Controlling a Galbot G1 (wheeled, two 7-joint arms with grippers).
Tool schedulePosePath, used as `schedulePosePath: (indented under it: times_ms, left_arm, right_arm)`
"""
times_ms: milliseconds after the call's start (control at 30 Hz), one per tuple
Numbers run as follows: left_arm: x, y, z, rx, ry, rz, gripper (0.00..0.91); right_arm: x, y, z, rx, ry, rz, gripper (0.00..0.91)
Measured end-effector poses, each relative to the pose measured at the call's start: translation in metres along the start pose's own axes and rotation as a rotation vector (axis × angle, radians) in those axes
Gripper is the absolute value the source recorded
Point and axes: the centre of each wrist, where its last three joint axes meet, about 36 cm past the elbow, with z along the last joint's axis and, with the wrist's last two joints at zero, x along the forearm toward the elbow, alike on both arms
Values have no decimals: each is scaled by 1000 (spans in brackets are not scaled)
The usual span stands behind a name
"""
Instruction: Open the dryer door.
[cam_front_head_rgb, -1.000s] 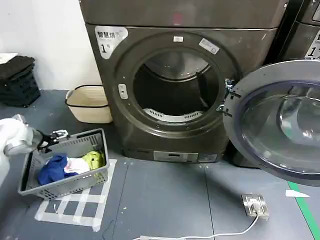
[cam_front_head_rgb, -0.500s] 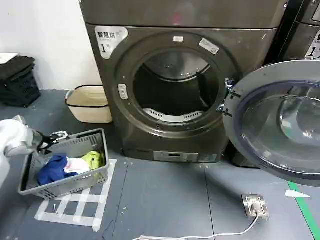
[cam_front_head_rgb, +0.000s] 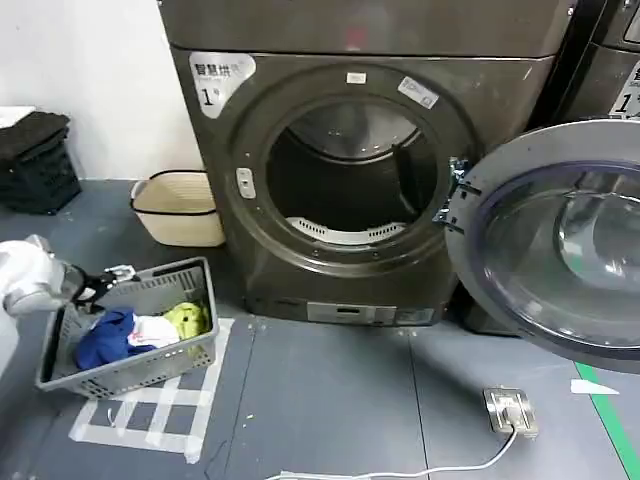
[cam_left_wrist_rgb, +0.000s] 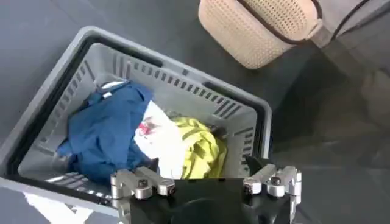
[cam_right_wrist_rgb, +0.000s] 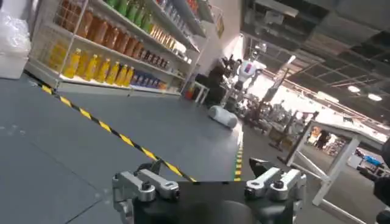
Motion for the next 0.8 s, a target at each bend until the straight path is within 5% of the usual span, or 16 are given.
schedulePosePath:
  times_ms: [800]
  left_arm:
    - [-4,3,-1,10,9,-7,907]
  right_arm:
    - [1,0,1,0,-5,-2,907]
